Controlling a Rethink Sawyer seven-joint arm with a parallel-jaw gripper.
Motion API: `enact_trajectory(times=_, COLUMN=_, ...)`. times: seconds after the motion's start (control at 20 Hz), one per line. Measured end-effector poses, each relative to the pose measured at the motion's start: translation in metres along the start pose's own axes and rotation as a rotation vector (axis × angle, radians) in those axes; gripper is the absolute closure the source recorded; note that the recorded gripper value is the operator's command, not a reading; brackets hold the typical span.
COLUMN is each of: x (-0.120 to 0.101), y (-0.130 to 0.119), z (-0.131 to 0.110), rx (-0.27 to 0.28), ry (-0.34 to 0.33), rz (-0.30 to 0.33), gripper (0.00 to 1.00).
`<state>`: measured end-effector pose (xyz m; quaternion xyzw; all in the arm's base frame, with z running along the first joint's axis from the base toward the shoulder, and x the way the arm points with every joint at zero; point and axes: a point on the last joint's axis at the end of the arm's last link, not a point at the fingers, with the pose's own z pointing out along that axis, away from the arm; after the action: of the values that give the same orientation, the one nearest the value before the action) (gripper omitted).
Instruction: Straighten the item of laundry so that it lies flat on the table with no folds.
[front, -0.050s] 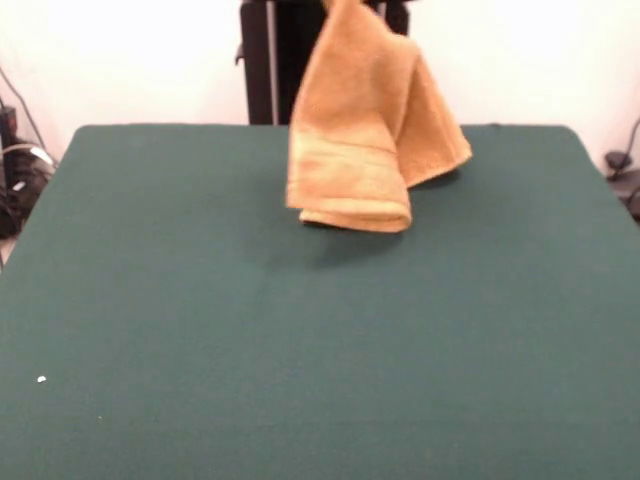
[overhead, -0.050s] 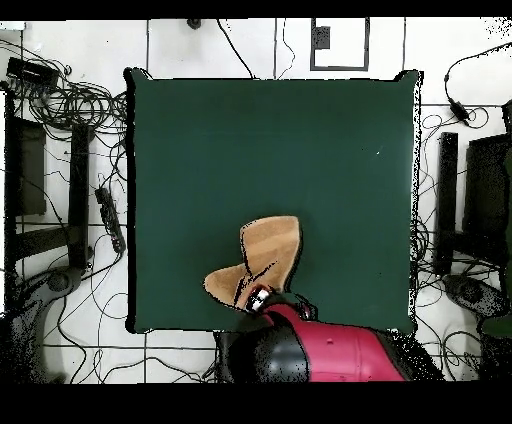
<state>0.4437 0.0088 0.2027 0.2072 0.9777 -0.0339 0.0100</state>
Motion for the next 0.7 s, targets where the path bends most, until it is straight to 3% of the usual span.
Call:
enact_trajectory(times=0.3, x=-0.007, y=-0.046, z=0.055, rx=-0.011, ry=-0.006, rz=-0.167, gripper=1.0)
enact_trajectory(times=0.7, x=0.009, y=-0.072, z=0.115, rx=-0.088, ry=0.078, rz=-0.274, gripper=1.0)
